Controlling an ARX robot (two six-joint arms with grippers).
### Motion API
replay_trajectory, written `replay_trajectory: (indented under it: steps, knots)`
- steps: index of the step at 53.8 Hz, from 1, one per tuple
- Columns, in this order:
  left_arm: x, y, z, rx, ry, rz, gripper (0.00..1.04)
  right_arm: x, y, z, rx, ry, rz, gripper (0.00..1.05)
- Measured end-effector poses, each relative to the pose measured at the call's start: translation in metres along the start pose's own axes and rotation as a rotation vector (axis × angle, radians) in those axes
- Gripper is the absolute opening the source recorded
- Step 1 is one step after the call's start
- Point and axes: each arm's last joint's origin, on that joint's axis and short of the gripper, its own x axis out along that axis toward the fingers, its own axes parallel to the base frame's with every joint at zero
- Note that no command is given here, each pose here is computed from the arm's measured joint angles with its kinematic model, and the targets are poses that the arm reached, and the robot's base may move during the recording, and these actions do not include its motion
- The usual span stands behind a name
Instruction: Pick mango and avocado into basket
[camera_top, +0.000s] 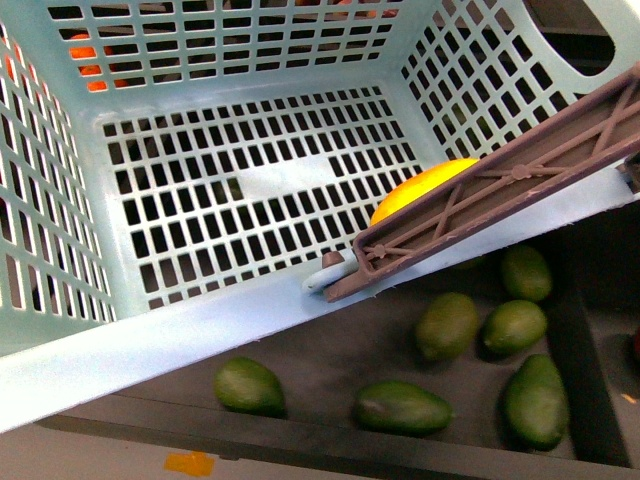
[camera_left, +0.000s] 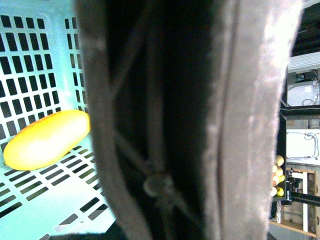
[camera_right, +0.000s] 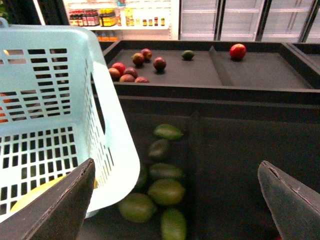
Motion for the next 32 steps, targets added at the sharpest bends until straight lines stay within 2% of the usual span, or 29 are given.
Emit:
replay_trajectory:
  steps: [32]
  knots:
    - [-0.0006,0.0034,0.0047,-0.011,-0.016,0.01,0.14,-0.0001,0.0004,-0.0002,0.0,0.0,0.01,0.96]
